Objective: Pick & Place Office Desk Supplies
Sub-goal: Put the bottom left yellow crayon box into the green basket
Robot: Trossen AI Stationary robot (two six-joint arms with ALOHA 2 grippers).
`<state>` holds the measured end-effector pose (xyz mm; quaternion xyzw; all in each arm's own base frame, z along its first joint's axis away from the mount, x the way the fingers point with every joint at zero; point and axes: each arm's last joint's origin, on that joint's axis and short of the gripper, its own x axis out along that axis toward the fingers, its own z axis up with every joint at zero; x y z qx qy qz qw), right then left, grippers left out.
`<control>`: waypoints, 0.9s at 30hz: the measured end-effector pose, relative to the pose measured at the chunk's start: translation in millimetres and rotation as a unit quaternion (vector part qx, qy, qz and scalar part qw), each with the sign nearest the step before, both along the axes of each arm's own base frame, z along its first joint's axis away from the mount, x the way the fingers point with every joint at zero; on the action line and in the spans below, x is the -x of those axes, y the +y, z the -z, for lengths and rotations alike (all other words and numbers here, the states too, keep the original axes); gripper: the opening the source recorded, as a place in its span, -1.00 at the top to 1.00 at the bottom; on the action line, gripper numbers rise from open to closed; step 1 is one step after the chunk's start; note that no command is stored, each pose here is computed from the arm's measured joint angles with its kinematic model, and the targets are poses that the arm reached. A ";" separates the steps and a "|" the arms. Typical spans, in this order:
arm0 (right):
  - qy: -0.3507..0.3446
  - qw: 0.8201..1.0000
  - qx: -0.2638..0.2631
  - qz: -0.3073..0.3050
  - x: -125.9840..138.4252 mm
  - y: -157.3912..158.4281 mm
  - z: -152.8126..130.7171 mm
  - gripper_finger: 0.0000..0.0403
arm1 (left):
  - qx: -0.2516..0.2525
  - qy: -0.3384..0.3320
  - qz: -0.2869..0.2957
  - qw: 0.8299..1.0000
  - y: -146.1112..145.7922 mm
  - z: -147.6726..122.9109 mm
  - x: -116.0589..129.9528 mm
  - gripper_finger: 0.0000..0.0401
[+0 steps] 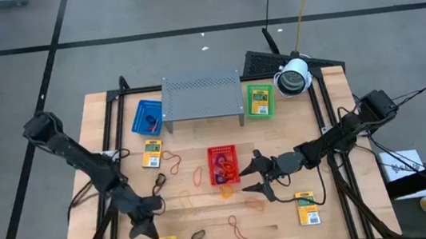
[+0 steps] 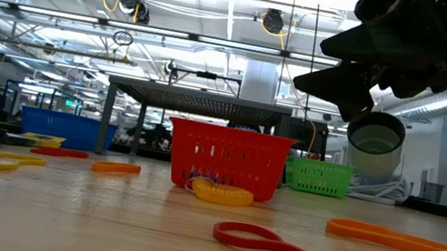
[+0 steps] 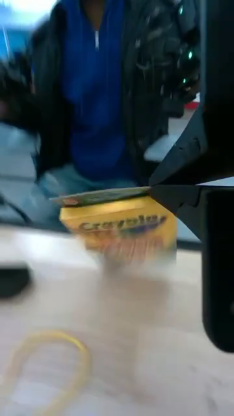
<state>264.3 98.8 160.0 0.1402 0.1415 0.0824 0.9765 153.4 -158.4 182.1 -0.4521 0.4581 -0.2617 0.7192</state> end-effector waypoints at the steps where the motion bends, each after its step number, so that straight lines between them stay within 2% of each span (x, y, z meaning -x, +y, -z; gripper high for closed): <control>1: 0.000 1.000 0.000 0.000 0.0 0.0 0.0 -0.28 | 0.006 -0.019 -0.001 1.000 2.4 -6.1 0.4 0.99; 4: 0.000 1.000 0.000 -0.001 0.0 -0.1 0.0 -0.28 | 0.014 -0.078 -0.005 0.997 11.5 -21.6 1.6 1.00; 7: -0.005 1.000 -0.002 0.000 -0.6 -0.8 -1.0 -0.28 | 0.002 -0.146 -0.025 0.989 22.4 -33.9 0.7 1.00; 13: -0.037 0.999 0.005 0.008 -2.2 -7.7 -11.0 -0.28 | -0.066 -0.260 -0.083 0.960 45.5 -46.7 -7.8 1.00; 19: -0.074 0.997 0.004 -0.008 1.3 -15.5 -30.4 -0.28 | -0.128 -0.301 -0.123 0.937 65.3 -47.4 -19.8 1.00; 27: -0.097 0.994 -0.018 -0.043 0.4 -35.8 -43.6 -0.28 | -0.160 -0.331 -0.172 0.914 86.8 -49.6 -33.7 1.00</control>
